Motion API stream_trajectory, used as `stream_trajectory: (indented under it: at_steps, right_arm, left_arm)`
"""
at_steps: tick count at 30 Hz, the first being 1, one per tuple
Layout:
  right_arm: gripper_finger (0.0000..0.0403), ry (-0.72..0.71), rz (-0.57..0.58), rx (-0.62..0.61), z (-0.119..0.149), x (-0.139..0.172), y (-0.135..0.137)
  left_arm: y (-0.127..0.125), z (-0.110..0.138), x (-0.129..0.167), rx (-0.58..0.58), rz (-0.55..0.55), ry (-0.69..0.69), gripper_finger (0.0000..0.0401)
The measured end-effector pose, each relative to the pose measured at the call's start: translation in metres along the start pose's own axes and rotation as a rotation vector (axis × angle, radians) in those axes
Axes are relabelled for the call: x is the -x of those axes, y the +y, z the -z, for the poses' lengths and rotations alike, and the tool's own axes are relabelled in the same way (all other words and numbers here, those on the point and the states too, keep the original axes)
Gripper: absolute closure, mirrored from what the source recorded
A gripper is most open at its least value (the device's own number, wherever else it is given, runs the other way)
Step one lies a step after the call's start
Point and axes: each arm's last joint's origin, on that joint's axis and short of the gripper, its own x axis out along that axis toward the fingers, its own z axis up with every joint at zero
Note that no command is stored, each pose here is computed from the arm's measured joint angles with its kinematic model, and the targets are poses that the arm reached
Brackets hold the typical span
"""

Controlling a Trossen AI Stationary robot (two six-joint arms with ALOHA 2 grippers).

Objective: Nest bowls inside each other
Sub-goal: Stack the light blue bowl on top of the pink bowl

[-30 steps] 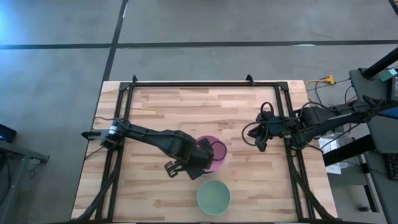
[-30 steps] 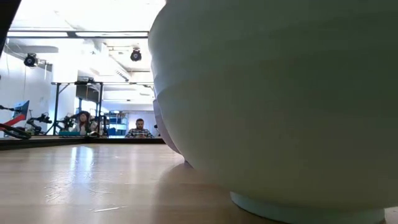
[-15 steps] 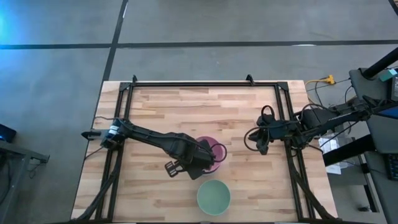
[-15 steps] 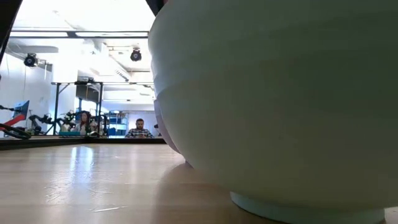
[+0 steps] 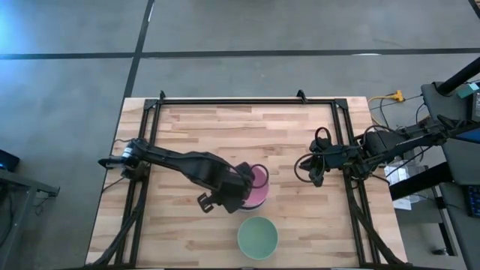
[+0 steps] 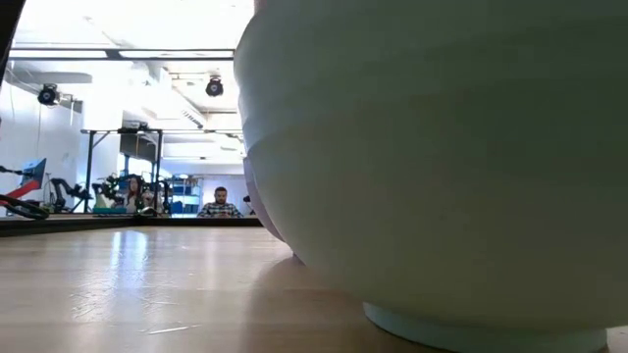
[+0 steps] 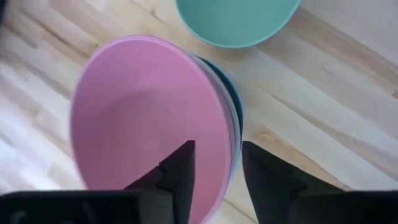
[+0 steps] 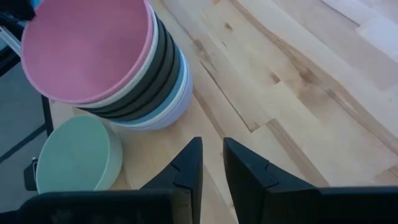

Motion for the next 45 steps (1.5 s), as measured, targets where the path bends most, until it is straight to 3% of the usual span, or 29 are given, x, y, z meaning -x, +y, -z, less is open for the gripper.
stream_trajectory:
  at_steps: [5,13,19,24,31,36,40,45]
  right_arm:
    - [0.0344,0.000,0.001,0.000,0.000,0.000,0.000]
    - [0.0344,0.001,0.002,0.001,0.000,-0.001,0.000]
    - [0.0344,0.000,0.002,0.000,0.000,0.000,0.000]
    - [0.0344,-0.001,0.000,-0.015,0.000,0.000,0.000]
    - [0.0344,0.032,-0.040,0.032,0.008,0.002,0.007]
    - [0.0344,0.078,-0.071,0.084,0.027,-0.005,0.012]
    - [0.0344,0.048,-0.186,0.029,0.043,-0.019,0.020]
    - [0.0344,-0.214,-0.598,-0.023,0.055,-0.029,0.052]
  left_arm:
    - [0.000,0.003,0.008,0.054,-0.029,0.001,0.0287]
    - [0.000,0.006,-0.008,0.061,0.037,0.030,0.0393]
    - [-0.002,0.008,-0.013,0.056,0.051,0.046,0.0387]
    - [-0.001,0.009,0.001,0.069,0.015,0.023,0.0396]
    - [-0.009,0.021,0.033,0.325,-0.029,-0.002,0.0400]
    - [-0.023,0.033,0.049,0.587,0.054,-0.001,0.0400]
    - [-0.044,0.043,0.053,0.699,0.136,0.006,0.0400]
    - [-0.085,0.062,0.052,0.694,0.164,0.008,0.0400]
